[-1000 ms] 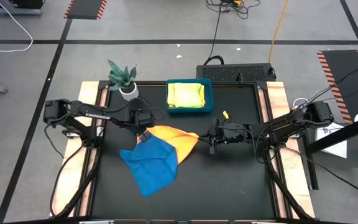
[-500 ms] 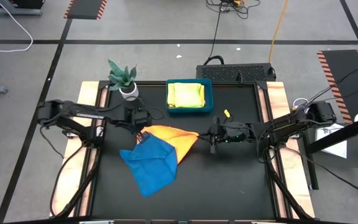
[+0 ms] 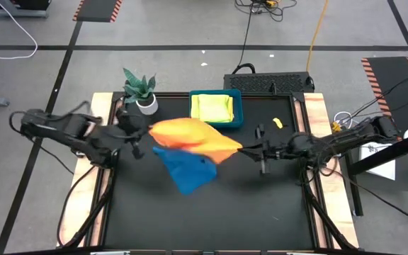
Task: Fold microfiber towels
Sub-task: Fold the orange microfiber cloth
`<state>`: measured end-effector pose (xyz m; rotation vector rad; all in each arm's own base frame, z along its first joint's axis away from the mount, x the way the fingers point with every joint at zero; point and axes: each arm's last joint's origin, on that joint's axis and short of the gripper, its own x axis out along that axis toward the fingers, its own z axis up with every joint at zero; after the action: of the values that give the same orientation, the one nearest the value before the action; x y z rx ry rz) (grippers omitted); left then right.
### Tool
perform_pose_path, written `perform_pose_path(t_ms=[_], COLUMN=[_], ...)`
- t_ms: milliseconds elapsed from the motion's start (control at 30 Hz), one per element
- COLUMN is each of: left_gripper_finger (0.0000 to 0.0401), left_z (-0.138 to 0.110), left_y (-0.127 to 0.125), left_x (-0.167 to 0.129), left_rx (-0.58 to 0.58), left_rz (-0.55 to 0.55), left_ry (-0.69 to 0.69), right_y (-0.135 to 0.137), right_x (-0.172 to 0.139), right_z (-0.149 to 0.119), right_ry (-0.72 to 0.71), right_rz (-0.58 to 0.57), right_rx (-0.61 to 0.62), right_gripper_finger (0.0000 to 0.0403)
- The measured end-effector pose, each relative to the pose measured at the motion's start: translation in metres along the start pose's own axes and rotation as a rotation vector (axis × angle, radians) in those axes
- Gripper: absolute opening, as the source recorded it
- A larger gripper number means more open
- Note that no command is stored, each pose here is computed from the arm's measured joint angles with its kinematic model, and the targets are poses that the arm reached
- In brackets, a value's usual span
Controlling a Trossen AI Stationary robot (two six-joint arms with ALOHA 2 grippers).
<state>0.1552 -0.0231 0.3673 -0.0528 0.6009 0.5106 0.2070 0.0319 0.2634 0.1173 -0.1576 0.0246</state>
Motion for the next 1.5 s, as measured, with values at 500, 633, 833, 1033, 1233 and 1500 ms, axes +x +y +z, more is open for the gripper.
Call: perform_pose_path(t_ms=[500, 633, 833, 1033, 1233, 1500], left_gripper_finger=[0.0001, 0.0002, 0.0002, 0.0002, 0.0002, 0.0002], left_z=[0.039, 0.030, 0.008, -0.013, -0.021, -0.025], left_y=[-0.027, -0.056, -0.113, -0.145, -0.116, -0.087], left_x=[-0.064, -0.061, -0.053, -0.047, -0.022, 0.040], left_rx=[0.082, 0.094, 0.073, 0.055, 0.030, 0.031], left_rz=[-0.414, -0.519, -0.593, -0.585, -0.289, -0.175], left_ry=[-0.307, -0.228, -0.065, 0.057, 0.200, 0.389], right_y=[0.043, 0.063, 0.099, 0.118, 0.097, 0.059], right_x=[-0.005, -0.009, -0.011, -0.014, -0.016, -0.023], right_z=[0.064, 0.060, 0.044, 0.027, 0.004, -0.039], right_ry=[-0.071, -0.040, 0.020, 0.116, 0.309, 0.522], right_rz=[0.235, 0.332, 0.462, 0.359, -0.009, -0.269], right_rx=[0.010, 0.077, 0.170, 0.219, 0.152, 0.182], right_gripper_finger=[0.0000, 0.0000, 0.0000, 0.0000, 0.0000, 0.0000])
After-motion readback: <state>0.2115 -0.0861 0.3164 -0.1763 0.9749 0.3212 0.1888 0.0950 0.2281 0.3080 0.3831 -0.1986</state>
